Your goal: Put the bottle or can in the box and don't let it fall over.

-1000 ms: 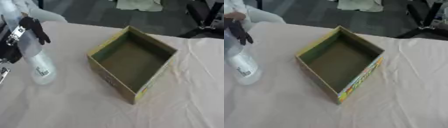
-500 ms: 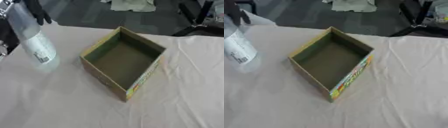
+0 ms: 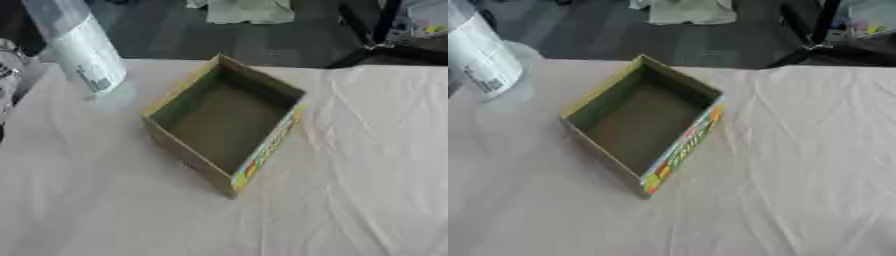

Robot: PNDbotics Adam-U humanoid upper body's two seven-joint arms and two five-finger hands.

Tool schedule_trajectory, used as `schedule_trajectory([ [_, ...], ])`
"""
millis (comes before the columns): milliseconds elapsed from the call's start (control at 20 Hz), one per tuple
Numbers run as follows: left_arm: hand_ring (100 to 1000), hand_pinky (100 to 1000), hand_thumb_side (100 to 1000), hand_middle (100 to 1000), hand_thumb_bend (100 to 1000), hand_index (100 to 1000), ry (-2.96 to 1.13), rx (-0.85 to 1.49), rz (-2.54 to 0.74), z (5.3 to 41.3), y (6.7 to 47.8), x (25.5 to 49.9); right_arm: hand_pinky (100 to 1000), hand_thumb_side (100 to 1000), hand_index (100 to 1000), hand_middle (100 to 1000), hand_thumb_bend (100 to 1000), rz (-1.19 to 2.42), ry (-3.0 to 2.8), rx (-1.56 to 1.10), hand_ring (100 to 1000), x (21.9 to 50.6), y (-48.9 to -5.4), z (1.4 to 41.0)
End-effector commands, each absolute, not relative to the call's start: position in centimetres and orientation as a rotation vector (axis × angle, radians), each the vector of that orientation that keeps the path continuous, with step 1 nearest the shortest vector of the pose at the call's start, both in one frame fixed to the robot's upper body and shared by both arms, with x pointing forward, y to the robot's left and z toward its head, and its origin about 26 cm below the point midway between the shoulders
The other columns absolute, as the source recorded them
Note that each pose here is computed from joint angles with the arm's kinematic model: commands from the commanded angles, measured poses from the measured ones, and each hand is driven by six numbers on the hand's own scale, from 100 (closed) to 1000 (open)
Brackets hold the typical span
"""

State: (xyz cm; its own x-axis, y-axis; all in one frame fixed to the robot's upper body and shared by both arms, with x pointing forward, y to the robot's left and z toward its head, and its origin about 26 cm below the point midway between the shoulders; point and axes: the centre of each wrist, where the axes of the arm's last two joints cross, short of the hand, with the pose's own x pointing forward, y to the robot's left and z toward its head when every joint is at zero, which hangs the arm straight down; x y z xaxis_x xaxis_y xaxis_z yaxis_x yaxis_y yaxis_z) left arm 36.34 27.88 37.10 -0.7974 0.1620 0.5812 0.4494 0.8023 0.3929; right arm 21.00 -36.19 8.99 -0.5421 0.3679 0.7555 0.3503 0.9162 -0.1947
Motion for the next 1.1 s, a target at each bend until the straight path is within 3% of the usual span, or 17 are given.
schedule_trajectory([
  [50,269,477,565,358,100,174,-2.463,-0.479,-0.710,38.3,27.5,36.4,949,574,919,1000,100,0.060,-2.207,-0.509,1000,21.0,-36.7,9.9],
  [850,271,479,566,365,100,175,-2.425,-0.544,-0.727,38.0,24.7,37.7,950,570,918,1000,100,0.102,-2.259,-0.457,1000,22.1,-36.0,10.6],
  [1100,290,517,565,375,100,176,-2.417,-0.547,-0.788,36.9,23.5,38.1,951,570,919,1000,100,0.105,-2.290,-0.444,1000,22.7,-35.4,11.0],
])
